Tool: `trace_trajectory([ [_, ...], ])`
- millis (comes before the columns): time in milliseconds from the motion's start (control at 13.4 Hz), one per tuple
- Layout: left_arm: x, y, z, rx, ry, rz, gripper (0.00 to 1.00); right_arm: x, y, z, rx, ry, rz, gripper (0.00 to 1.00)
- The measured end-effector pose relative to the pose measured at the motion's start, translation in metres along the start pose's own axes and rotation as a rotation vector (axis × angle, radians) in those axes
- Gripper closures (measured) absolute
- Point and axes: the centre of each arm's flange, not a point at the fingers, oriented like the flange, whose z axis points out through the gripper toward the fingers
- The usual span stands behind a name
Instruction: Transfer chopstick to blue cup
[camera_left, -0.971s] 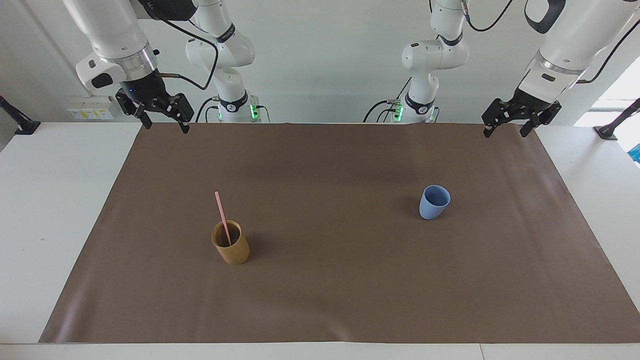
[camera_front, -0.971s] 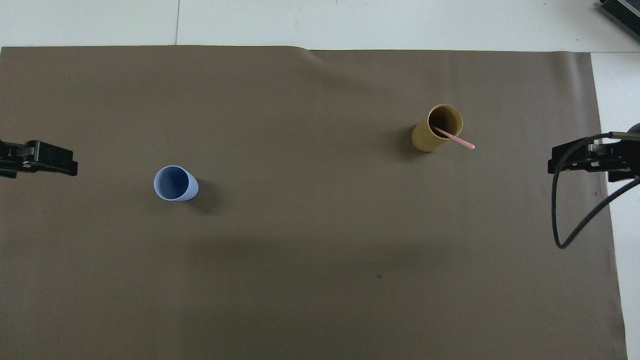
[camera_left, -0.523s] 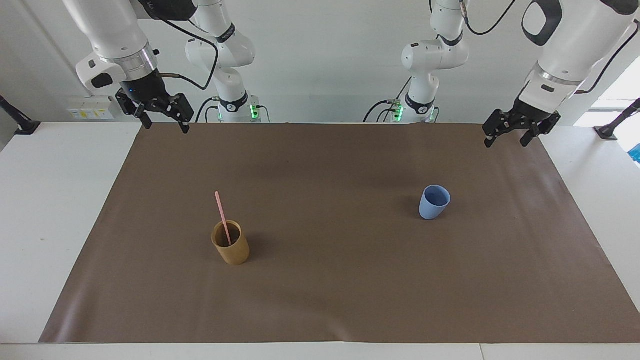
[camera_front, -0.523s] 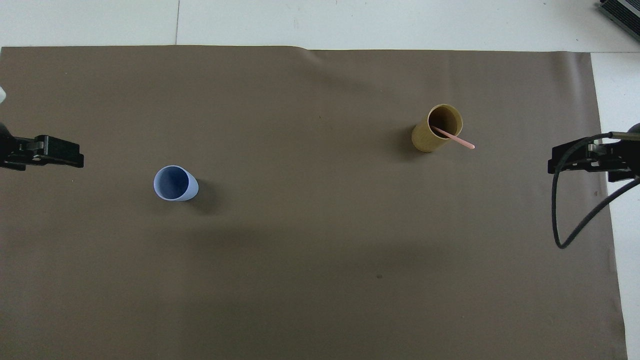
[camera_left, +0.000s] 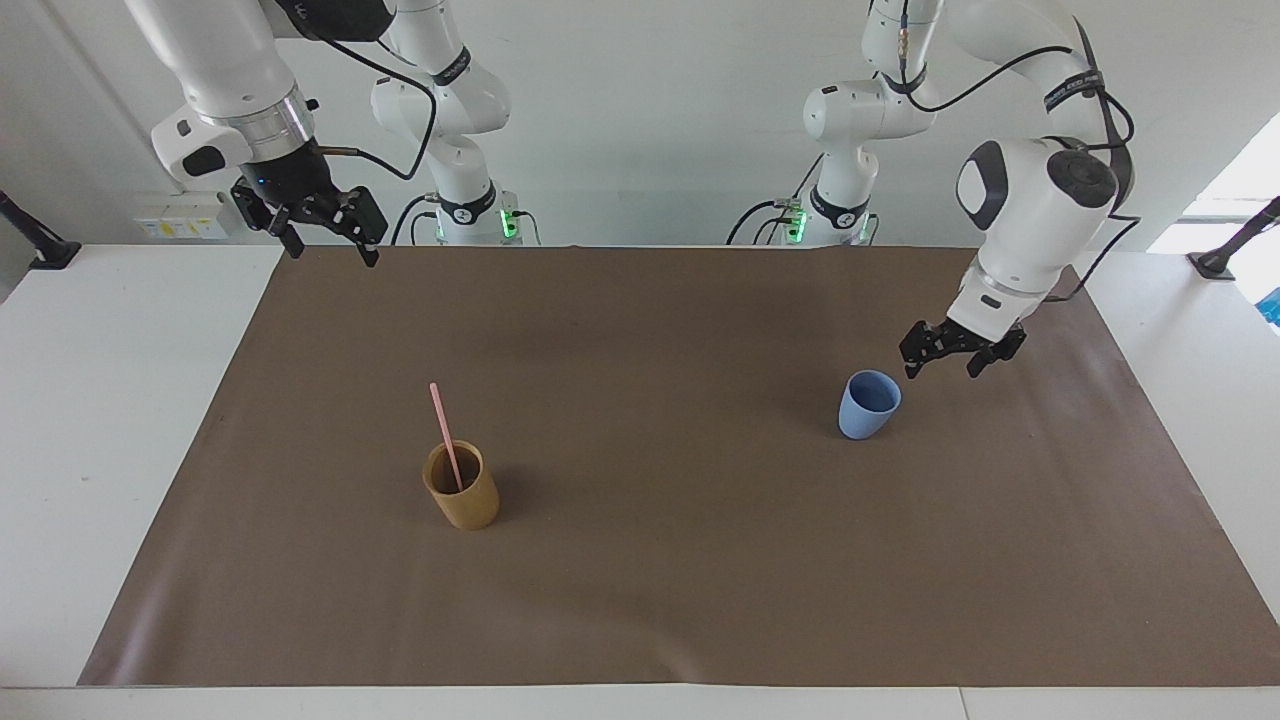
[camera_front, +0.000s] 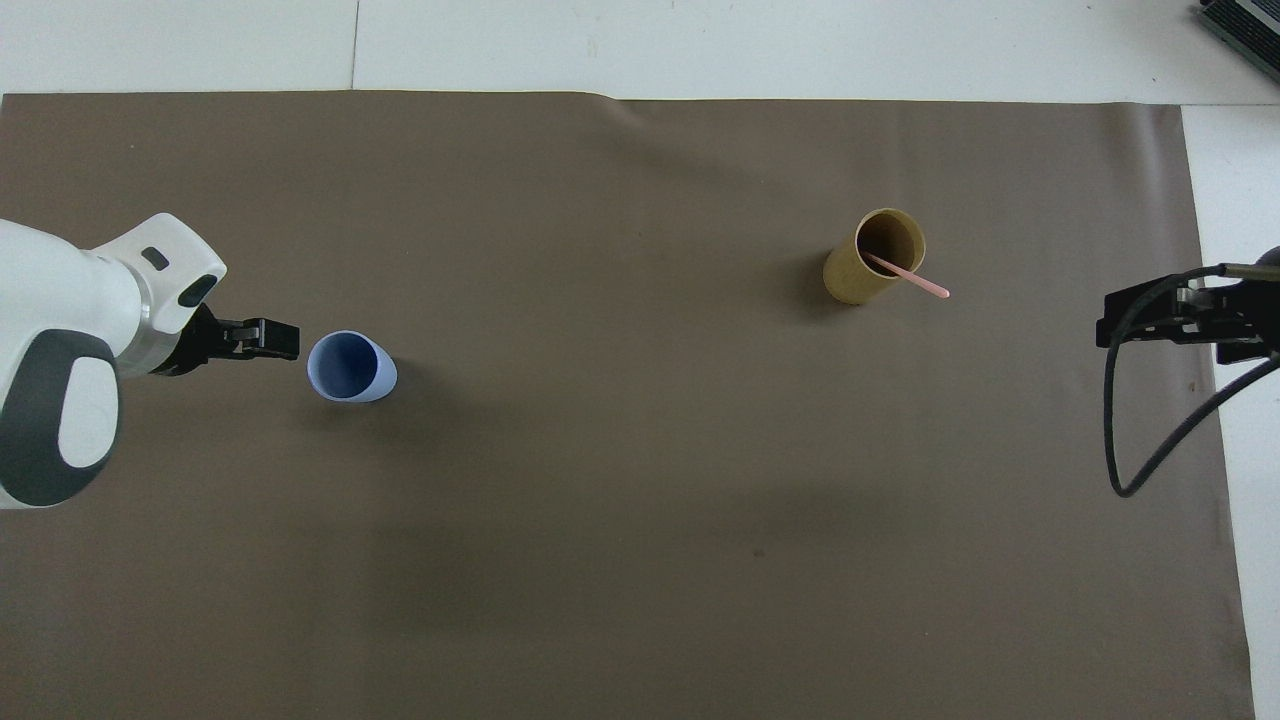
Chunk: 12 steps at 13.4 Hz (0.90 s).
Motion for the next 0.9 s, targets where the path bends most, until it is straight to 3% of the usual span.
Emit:
trace_trajectory([
  [373, 0.006, 0.022, 0.05, -0.01, -0.022, -0.049, 0.0, 0.001, 0.002, 0.0, 0.0, 0.002, 0.004, 0.0],
  [747, -0.003, 0.02, 0.066, -0.004, -0.057, -0.05, 0.05, 0.012, -0.001, -0.001, 0.016, 0.096, 0.001, 0.0],
  [896, -0.002, 0.02, 0.065, -0.004, -0.056, -0.049, 0.32, 0.012, -0.004, 0.0, 0.017, 0.098, -0.004, 0.0],
])
